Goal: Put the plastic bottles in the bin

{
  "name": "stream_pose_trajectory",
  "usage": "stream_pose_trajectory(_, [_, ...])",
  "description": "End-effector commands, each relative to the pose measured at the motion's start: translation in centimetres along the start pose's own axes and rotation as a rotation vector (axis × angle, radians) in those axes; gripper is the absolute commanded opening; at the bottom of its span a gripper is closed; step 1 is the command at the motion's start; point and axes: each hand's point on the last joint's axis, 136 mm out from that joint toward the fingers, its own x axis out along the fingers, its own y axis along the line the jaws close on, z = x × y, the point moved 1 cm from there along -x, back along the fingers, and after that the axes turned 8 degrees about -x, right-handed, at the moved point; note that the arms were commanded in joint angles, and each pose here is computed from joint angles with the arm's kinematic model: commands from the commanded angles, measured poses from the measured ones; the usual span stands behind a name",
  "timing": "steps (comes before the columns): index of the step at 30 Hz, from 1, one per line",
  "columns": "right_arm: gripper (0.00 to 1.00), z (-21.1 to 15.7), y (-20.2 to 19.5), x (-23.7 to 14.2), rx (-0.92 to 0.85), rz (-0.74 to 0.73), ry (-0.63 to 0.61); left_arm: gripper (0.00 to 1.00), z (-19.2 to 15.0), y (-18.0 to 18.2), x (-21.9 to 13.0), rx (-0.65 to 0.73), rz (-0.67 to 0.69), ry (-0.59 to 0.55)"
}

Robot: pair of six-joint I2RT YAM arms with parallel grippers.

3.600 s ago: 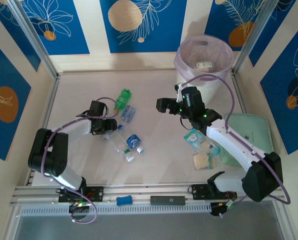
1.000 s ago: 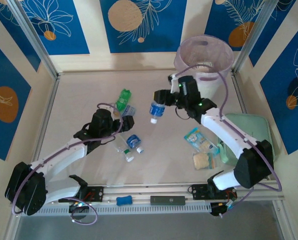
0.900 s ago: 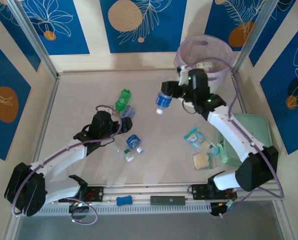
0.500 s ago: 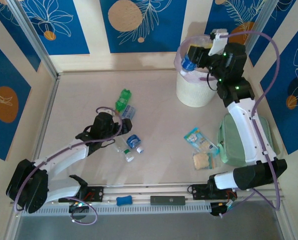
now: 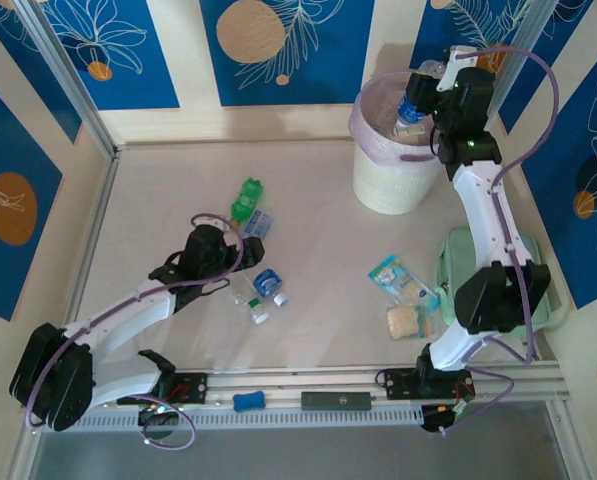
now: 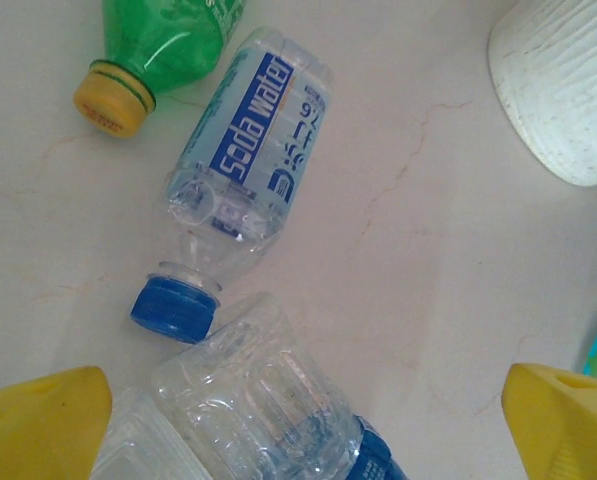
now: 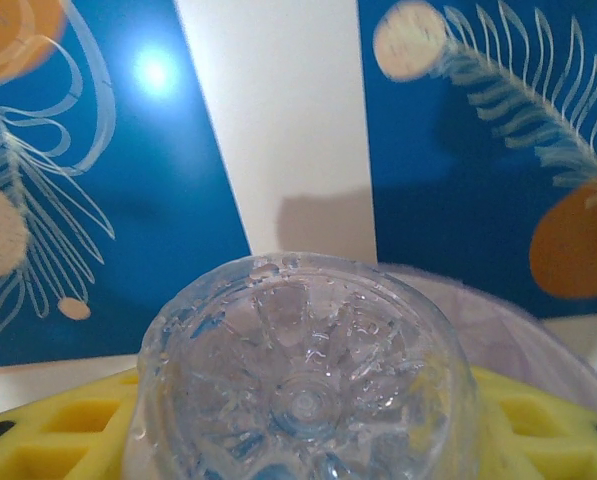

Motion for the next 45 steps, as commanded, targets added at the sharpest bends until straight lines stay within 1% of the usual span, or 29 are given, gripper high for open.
stream_pose_trajectory(1, [0.53, -0.5, -0.1, 0.7, 0.094, 0.037, 0.046, 1.0, 0.9, -0.7, -1.0, -0.014, -0.014, -0.021])
stream_pose_trajectory(4, [0.54, -2.4, 0.4, 1.6, 0.147, 0.09, 0.103, 1.0, 0.8, -0.5, -1.3, -0.021, -0.013, -0.025])
stream_pose_trajectory(8, [0.58, -4.2, -0.1, 3.1, 0.199, 0.092, 0.188, 1.0, 0.4, 0.1, -1.4, -0.038, -0.007, -0.029])
stream_pose_trajectory(9, [0.6, -4.4, -0.3, 3.4, 0.215, 0.085, 0.203, 1.0, 0.3, 0.2, -1.5, -0.041, -0.005, -0.03])
stream_pose_trajectory(12, [0.72, -4.5, -0.8, 3.8, 0.261, 0.074, 0.214, 1.0, 0.0, 0.5, -1.5, -0.04, 0.0, -0.027])
stream_pose_trajectory(15, [0.8, -4.2, -0.9, 3.8, 0.27, 0.066, 0.202, 1.0, 0.0, 0.7, -1.6, -0.033, 0.004, -0.033])
stream_pose_trajectory(20, [0.85, -2.1, -1.2, 2.5, 0.245, 0.034, 0.154, 1.0, 0.1, 0.9, -1.6, -0.047, -0.014, -0.061])
stream_pose_trajectory(25, [0.87, 0.2, -0.4, -0.4, 0.169, 0.017, 0.07, 1.0, 0.3, 1.1, -1.4, -0.043, -0.008, -0.077])
stream_pose_trajectory(28, [0.88, 0.3, 0.8, -2.2, 0.135, 0.04, 0.046, 1.0, 0.2, 1.2, -1.2, -0.038, 0.002, -0.078])
stream_pose_trajectory(30, [0.89, -0.2, 2.3, -3.6, 0.127, 0.079, 0.048, 1.0, 0.2, 1.5, -1.1, -0.036, 0.017, -0.078])
stream_pose_trajectory(33, [0.89, -2.5, 5.0, -5.4, 0.162, 0.157, 0.073, 1.0, 0.3, 2.3, -1.0, -0.04, 0.053, -0.087])
stream_pose_trajectory(36, [0.89, -6.7, 8.5, -6.9, 0.201, 0.249, 0.139, 1.0, 0.5, 2.9, -0.9, -0.056, 0.071, -0.107])
stream_pose_trajectory(40, [0.89, -12.2, 13.3, -9.1, 0.207, 0.355, 0.246, 1.0, 1.1, 2.9, -1.1, -0.068, 0.067, -0.14])
stream_pose_trajectory(45, [0.9, -19.2, 18.8, -12.3, 0.209, 0.445, 0.385, 1.0, 2.0, 3.7, -1.8, -0.075, 0.099, -0.19])
